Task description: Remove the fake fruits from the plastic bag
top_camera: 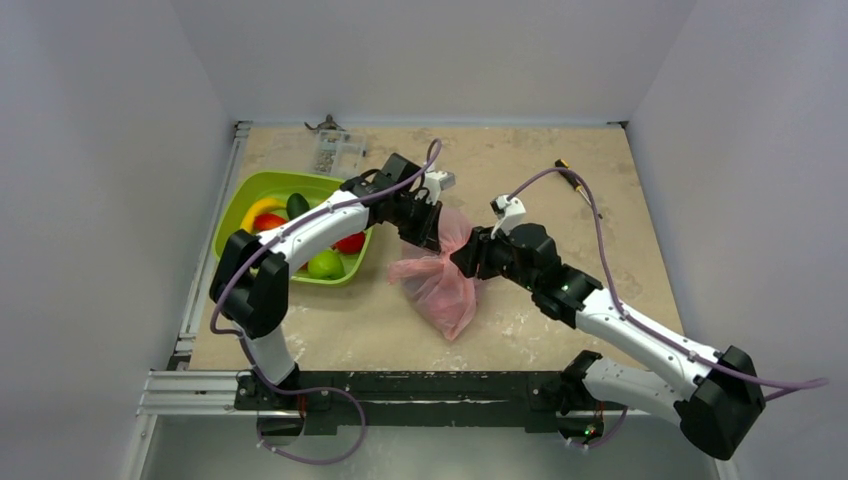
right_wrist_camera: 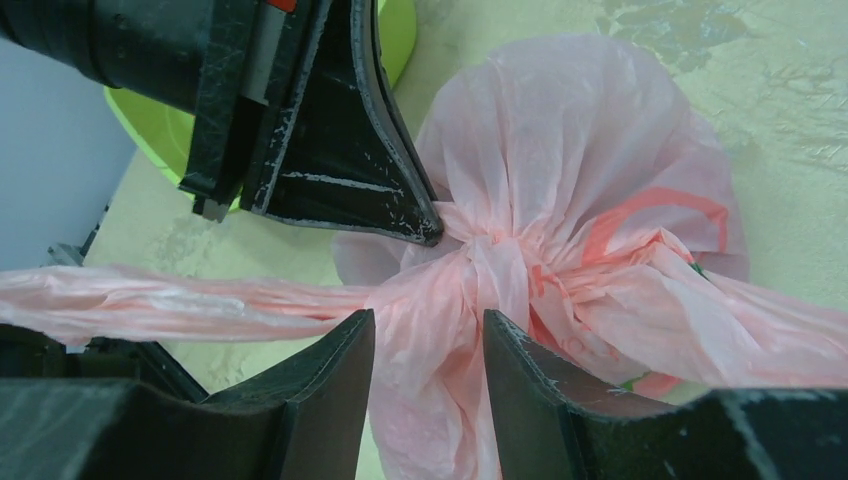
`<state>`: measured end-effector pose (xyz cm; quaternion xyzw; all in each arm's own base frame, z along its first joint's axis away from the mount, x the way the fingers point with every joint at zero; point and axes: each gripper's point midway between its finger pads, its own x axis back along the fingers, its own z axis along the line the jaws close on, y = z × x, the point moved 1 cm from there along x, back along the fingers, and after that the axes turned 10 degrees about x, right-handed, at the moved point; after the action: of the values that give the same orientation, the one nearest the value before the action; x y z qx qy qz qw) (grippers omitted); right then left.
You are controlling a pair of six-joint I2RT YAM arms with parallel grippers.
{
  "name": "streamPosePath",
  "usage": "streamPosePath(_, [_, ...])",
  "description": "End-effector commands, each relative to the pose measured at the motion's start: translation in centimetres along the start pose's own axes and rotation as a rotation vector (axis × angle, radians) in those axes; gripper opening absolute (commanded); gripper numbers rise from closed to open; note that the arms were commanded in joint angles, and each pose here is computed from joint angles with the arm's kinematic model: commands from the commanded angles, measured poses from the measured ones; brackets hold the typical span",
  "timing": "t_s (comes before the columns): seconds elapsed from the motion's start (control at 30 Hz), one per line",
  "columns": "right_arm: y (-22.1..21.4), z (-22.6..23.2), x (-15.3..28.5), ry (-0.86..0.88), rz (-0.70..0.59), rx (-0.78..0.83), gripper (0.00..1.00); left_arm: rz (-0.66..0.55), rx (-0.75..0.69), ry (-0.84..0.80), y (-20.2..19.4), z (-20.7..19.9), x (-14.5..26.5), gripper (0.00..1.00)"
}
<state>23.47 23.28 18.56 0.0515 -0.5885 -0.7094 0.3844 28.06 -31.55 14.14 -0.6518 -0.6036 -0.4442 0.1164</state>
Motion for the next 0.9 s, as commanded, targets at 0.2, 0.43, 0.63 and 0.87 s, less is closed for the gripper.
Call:
streamPosePath(0.2, [0.4, 0.7, -2.3, 0.013, 0.009, -0.015, 0.44, -0.095, -0.073, -0.104, 2.0, -3.8, 2.9, 0.0])
streamPosePath(0.43, [-1.2, 1.4, -2.3, 0.062, 0.028, -0.053, 0.23, -0.116, -0.081, -0.077, 2.2, -3.4, 3.1, 0.0])
streamPosePath(0.63, [-1.9, 0.9, -1.1, 0.052, 0.009, -0.09, 0.02, -0.146, -0.083, -0.057, 2.6, -3.4, 3.7, 0.0])
streamPosePath(0.87, [-2.6, 0.4, 1.4, 0.035, -0.013, -0.148, 0.0, -0.206, -0.075, 0.037, 3.4, -1.8, 4.7, 0.0])
